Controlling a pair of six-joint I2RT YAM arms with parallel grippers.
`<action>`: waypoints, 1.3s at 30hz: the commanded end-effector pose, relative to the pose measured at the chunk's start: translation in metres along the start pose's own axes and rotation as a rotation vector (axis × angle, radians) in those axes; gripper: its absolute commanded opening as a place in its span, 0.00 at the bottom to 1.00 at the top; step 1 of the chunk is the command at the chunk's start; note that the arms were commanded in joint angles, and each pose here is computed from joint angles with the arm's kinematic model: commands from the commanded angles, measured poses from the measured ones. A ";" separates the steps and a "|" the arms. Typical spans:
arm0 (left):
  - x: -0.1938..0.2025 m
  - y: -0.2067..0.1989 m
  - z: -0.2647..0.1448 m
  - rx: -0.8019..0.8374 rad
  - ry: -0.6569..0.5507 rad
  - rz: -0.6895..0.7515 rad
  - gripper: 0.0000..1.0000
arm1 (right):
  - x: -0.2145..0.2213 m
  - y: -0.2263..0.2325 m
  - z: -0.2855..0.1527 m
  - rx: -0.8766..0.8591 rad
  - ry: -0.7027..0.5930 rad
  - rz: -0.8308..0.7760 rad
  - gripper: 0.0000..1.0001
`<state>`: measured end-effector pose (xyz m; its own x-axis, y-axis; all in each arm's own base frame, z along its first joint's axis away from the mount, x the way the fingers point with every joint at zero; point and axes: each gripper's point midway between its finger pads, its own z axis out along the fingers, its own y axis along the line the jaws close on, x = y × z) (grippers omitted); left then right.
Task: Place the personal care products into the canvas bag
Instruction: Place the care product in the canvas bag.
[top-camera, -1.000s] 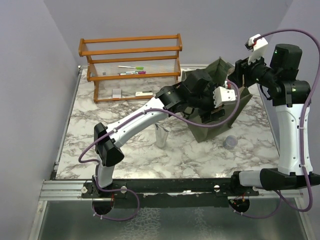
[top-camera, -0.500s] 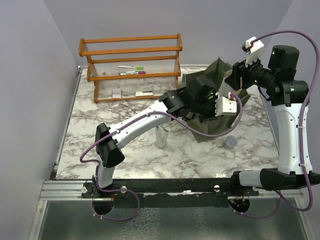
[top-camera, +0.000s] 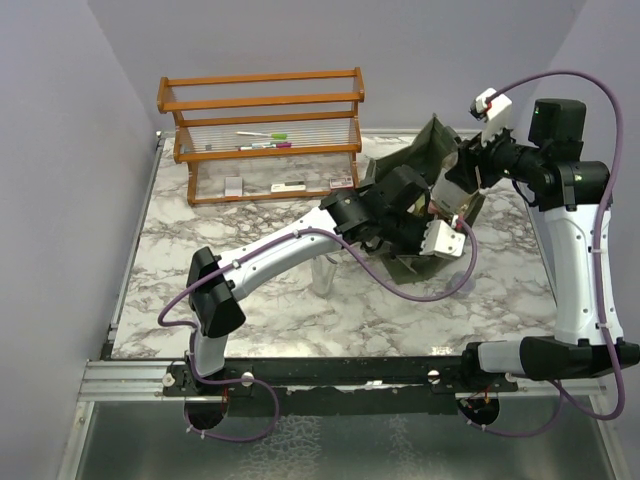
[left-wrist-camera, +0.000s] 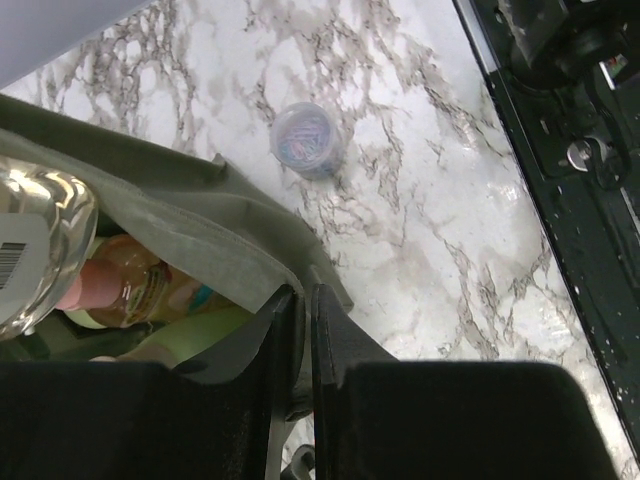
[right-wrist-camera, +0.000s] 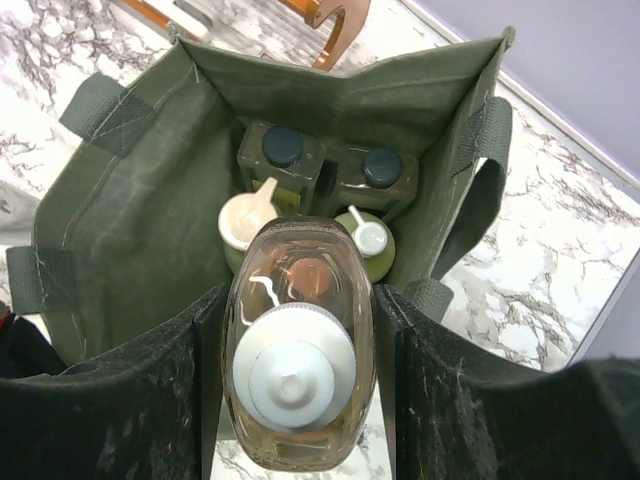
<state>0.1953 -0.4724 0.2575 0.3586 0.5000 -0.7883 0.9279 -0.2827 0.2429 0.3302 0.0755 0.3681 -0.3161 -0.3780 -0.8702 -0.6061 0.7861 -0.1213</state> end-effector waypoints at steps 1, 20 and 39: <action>0.025 -0.031 -0.007 0.116 0.075 -0.020 0.05 | -0.022 0.005 -0.007 -0.043 -0.087 -0.134 0.01; 0.043 -0.065 -0.022 0.241 0.128 -0.028 0.43 | 0.007 0.015 0.001 -0.122 -0.004 -0.182 0.01; 0.057 -0.074 -0.012 0.280 0.136 -0.062 0.28 | 0.020 0.042 0.001 -0.255 -0.043 -0.249 0.01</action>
<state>0.1682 -0.4305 0.2156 0.3958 0.5711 -0.7191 0.8900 -0.4317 0.1470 0.3065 0.0875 0.3384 -0.1614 -0.5498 -0.8195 -0.7786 0.5812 -0.2366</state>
